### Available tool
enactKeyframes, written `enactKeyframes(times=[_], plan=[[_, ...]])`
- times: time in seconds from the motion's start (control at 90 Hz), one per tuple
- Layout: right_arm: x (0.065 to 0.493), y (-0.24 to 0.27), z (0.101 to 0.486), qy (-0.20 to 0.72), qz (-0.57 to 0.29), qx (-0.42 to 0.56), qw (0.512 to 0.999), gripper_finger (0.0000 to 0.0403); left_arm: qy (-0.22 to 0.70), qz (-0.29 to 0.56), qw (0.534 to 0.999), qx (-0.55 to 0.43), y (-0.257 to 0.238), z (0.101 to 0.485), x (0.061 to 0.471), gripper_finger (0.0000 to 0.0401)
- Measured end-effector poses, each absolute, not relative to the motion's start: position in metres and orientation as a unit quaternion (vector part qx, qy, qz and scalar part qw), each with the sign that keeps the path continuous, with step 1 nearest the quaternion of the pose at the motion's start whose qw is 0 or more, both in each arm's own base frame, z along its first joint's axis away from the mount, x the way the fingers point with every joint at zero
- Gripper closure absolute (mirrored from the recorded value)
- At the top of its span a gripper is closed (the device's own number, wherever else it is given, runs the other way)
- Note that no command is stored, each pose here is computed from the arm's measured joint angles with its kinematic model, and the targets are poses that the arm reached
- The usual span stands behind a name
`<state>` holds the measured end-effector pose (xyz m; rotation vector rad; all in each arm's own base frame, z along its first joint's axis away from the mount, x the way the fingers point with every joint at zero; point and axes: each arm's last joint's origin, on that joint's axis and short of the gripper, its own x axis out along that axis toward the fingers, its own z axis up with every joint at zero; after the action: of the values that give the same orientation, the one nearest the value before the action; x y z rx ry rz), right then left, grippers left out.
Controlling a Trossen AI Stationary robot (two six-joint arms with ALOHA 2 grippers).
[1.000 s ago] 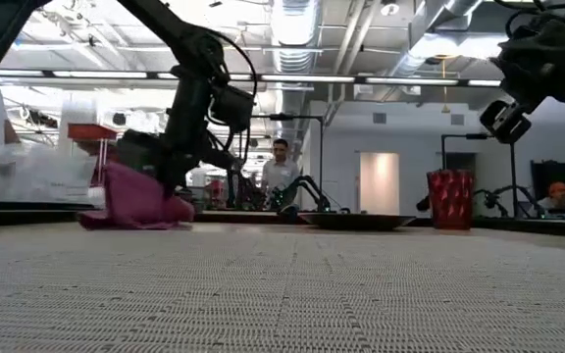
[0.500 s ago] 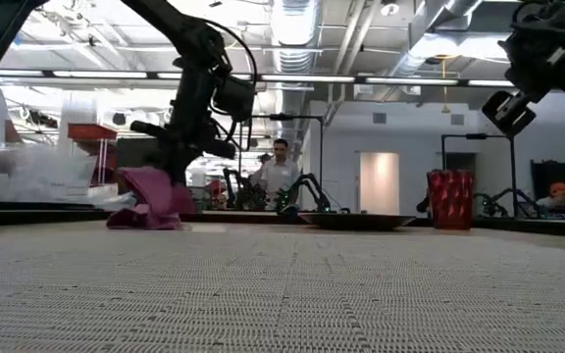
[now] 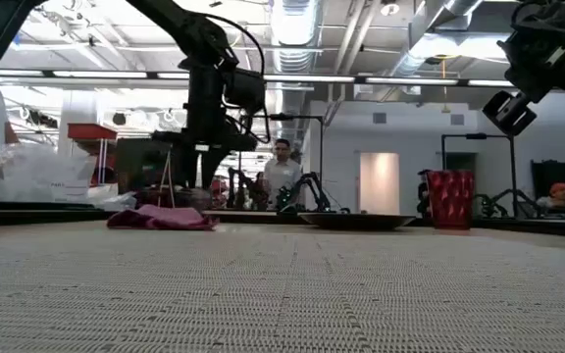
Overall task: Set table place
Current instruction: Put the violet table napkin on the gray table mat
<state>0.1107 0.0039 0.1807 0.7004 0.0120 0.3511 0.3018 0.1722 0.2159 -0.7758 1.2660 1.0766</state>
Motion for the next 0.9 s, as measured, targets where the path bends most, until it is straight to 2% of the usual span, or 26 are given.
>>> enactKeyframes(times=[0.133, 0.278, 0.389, 0.478, 0.567, 0.7, 0.778, 0.9], plan=[[0.113, 0.000, 0.176, 0.002, 0.094, 0.347, 0.933, 0.0340, 0.549, 0.468, 0.610, -0.328, 0.161, 0.230, 0.297, 0.0247], [0.120, -0.005, 0.165, 0.024, -0.011, 0.401, 0.915, 0.0341, 0.507, 0.523, 0.624, -0.283, 0.147, 0.268, 0.277, 0.0243], [0.129, -0.006, 0.161, 0.039, -0.018, 0.417, 0.908, 0.0341, 0.435, 0.542, 0.664, -0.277, 0.135, 0.307, 0.256, 0.0246], [0.143, -0.006, 0.181, 0.011, -0.004, 0.415, 0.910, 0.0341, 0.383, 0.544, 0.686, -0.295, 0.127, 0.333, 0.236, 0.0246], [0.168, -0.011, 0.210, 0.019, -0.016, 0.395, 0.918, 0.0341, 0.330, 0.551, 0.696, -0.321, 0.118, 0.354, 0.217, 0.0246], [0.227, -0.029, 0.236, 0.128, -0.077, 0.383, 0.911, 0.0341, 0.292, 0.545, 0.712, -0.332, 0.108, 0.372, 0.198, 0.0247], [0.264, -0.038, 0.242, 0.180, -0.062, 0.342, 0.920, 0.0341, 0.288, 0.539, 0.722, -0.326, 0.105, 0.377, 0.192, 0.0247], [0.313, -0.057, 0.252, 0.181, -0.028, 0.321, 0.929, 0.0341, 0.300, 0.533, 0.727, -0.311, 0.101, 0.380, 0.185, 0.0247]])
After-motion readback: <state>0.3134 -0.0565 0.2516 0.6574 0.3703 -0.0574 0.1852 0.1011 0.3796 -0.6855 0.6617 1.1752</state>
